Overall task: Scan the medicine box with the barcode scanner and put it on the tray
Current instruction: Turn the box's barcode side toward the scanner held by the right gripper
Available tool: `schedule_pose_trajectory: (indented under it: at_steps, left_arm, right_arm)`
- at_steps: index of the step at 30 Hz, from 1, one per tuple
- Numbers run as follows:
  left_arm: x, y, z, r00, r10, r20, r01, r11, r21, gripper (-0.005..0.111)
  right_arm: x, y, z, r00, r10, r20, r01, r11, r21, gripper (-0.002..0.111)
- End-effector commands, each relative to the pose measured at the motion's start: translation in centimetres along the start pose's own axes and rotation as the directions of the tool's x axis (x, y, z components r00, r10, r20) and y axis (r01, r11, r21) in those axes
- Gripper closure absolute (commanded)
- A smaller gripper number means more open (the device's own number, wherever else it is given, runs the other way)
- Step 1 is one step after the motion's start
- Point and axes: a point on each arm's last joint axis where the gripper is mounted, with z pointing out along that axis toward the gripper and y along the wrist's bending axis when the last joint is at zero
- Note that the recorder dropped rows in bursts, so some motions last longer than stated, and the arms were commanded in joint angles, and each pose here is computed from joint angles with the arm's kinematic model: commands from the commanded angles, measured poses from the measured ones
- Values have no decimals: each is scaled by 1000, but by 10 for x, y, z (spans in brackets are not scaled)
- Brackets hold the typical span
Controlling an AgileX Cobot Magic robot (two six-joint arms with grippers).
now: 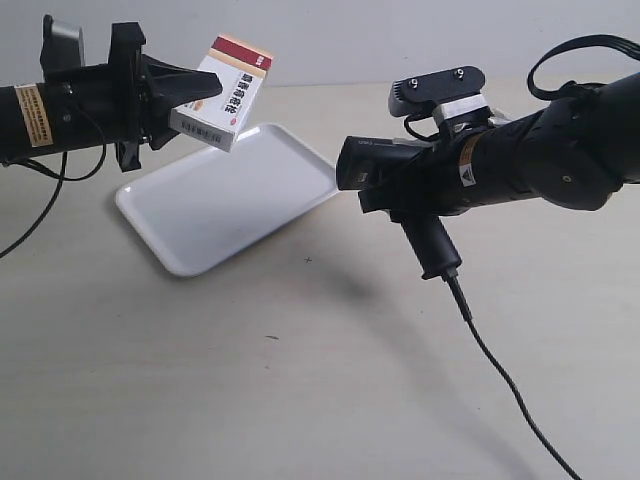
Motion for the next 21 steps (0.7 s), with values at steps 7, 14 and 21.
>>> schedule_pose_trajectory:
  at_steps: [7, 14, 21]
  left_arm:
    - [-1, -1, -1, 995, -96, 18, 95, 995, 23, 107]
    - [6, 8, -6, 978, -199, 58, 199, 980, 16, 107]
    - [2, 14, -8, 958, -245, 148, 248, 969, -2, 107]
  right_arm:
    - [-5, 4, 1, 997, -41, 60, 43, 998, -39, 108]
    - [-29, 2, -4, 997, -51, 66, 50, 999, 11, 108]
    - [-25, 5, -4, 998, -45, 31, 45, 999, 20, 108]
